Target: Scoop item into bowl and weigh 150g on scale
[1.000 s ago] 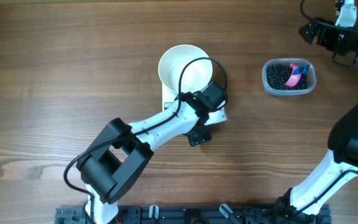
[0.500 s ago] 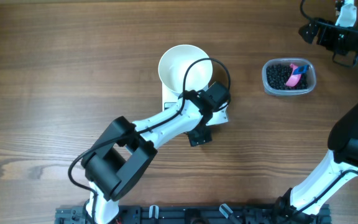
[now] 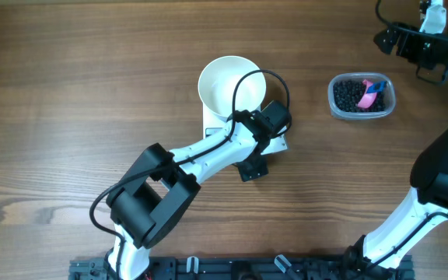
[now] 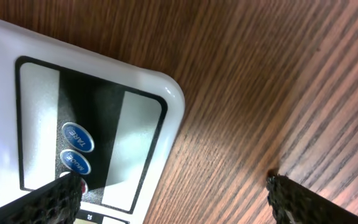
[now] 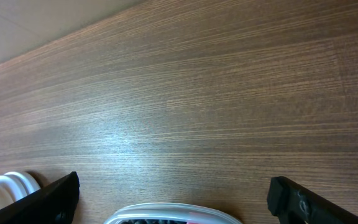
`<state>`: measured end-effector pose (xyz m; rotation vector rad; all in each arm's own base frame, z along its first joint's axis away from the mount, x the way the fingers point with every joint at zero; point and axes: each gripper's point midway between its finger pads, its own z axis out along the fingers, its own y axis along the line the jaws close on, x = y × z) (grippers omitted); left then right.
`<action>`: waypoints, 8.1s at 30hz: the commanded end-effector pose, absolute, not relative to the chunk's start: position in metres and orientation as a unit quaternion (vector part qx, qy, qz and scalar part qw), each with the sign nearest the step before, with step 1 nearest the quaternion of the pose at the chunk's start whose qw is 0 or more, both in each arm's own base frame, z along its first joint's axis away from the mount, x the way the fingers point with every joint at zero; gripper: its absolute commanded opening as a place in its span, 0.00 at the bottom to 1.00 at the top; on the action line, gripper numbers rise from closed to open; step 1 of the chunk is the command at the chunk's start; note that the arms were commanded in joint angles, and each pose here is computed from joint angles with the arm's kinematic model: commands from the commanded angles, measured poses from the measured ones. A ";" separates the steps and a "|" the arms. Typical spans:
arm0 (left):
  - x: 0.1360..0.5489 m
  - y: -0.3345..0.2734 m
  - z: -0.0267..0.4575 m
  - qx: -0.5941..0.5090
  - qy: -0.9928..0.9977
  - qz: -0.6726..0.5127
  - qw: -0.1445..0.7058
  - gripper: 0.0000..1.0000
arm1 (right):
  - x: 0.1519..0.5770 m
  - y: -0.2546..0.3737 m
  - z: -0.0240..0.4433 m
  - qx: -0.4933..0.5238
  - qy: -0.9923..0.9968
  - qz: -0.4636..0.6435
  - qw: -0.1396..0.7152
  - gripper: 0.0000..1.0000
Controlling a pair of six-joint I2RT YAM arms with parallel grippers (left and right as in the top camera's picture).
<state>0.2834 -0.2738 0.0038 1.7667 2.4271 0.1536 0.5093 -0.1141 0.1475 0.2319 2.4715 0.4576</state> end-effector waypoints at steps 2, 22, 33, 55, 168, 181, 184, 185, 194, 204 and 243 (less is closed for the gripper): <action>0.273 -0.253 -0.048 0.548 0.835 0.057 0.009 1.00 | 0.513 -0.114 0.147 0.086 0.933 0.169 0.305 1.00; 0.285 -0.283 0.139 0.426 0.869 -0.167 0.190 1.00 | 0.514 -0.114 0.147 0.086 0.933 0.169 0.306 1.00; 0.409 -0.102 0.183 0.069 0.937 -0.169 0.297 1.00 | 0.514 -0.114 0.147 0.086 0.933 0.169 0.306 1.00; 0.456 0.064 0.064 -0.212 0.945 -0.065 0.240 1.00 | 0.514 -0.114 0.147 0.086 0.933 0.169 0.306 1.00; 0.418 -0.336 0.044 0.234 0.906 -0.247 0.252 0.04 | 0.514 -0.114 0.147 0.086 0.933 0.168 0.306 1.00; 0.466 -0.255 0.173 0.083 0.899 -0.236 0.360 0.04 | 0.514 -0.114 0.147 0.086 0.933 0.168 0.306 1.00; 0.459 -0.223 0.156 0.054 0.923 -0.211 0.316 0.04 | 0.514 -0.114 0.147 0.086 0.933 0.168 0.306 1.00; 0.453 -0.214 0.146 0.047 0.934 -0.199 0.294 0.04 | 0.514 -0.114 0.147 0.086 0.933 0.168 0.306 1.00; 0.445 -0.169 0.088 0.011 0.969 -0.071 0.238 0.04 | 0.514 -0.114 0.147 0.085 0.933 0.168 0.306 1.00; 0.444 -0.165 0.065 0.009 0.975 -0.052 0.217 0.14 | 0.514 -0.114 0.147 0.086 0.933 0.168 0.306 1.00; 0.259 -0.260 0.170 0.407 0.888 -0.207 0.061 0.66 | 0.514 -0.114 0.147 0.086 0.933 0.168 0.306 1.00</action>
